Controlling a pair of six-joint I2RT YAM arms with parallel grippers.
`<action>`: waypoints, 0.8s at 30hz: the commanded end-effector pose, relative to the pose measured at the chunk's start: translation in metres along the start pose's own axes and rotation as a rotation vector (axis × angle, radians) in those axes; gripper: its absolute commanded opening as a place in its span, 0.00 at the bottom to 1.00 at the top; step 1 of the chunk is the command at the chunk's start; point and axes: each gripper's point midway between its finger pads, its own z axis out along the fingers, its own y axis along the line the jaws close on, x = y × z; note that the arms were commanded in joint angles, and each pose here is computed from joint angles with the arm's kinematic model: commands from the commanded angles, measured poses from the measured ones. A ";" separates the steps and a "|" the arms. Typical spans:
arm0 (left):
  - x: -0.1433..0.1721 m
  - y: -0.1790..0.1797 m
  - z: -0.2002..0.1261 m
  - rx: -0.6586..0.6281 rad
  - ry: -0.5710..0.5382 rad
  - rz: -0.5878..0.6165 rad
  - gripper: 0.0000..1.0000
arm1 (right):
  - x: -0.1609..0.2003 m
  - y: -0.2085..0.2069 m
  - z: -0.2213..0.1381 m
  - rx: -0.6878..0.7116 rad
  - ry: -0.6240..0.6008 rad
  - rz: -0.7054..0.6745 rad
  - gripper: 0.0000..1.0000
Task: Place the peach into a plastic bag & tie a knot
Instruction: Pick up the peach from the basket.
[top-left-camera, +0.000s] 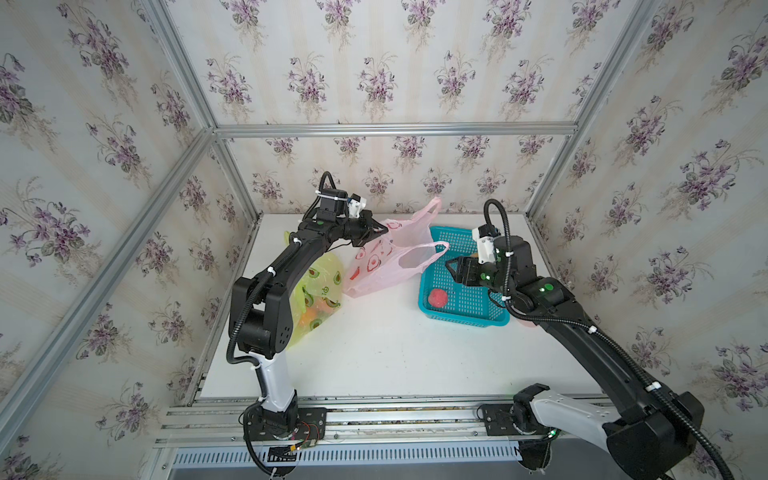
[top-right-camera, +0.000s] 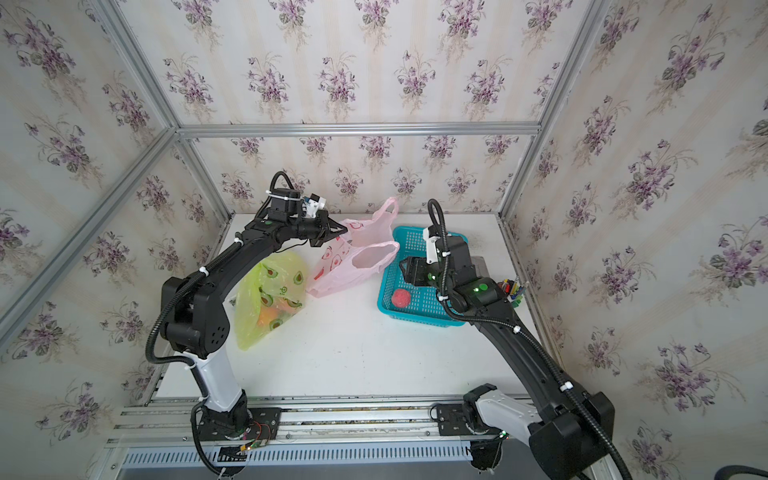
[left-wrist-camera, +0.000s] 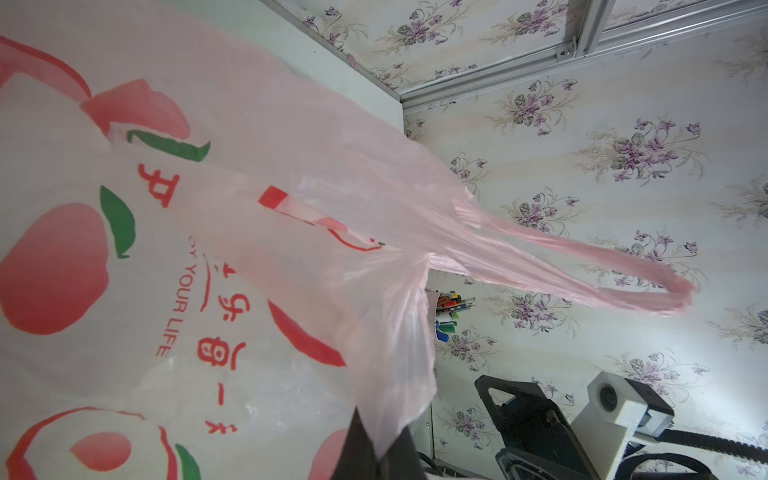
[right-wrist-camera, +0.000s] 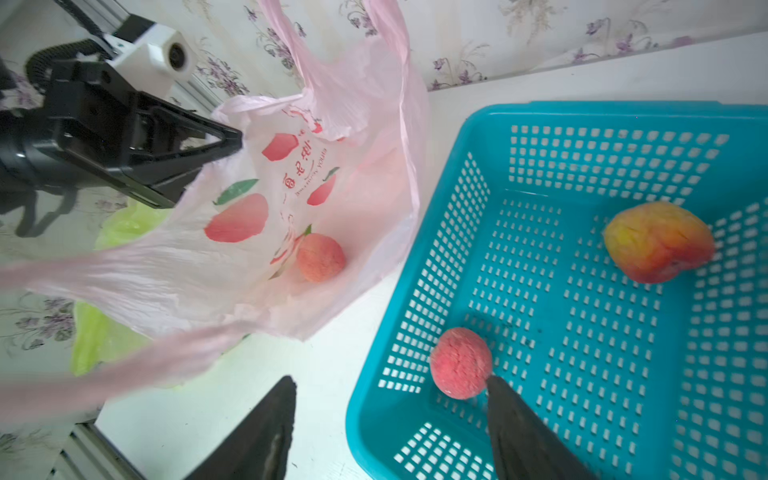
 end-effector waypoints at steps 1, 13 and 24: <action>-0.003 -0.005 -0.003 0.015 -0.016 0.026 0.00 | 0.008 -0.022 0.009 0.070 0.021 0.020 0.70; 0.008 -0.009 -0.011 0.024 -0.003 0.047 0.00 | 0.071 -0.049 0.092 0.007 0.306 0.113 0.77; 0.010 -0.015 -0.016 0.031 -0.006 0.058 0.00 | 0.117 -0.054 0.132 0.007 0.449 0.110 0.79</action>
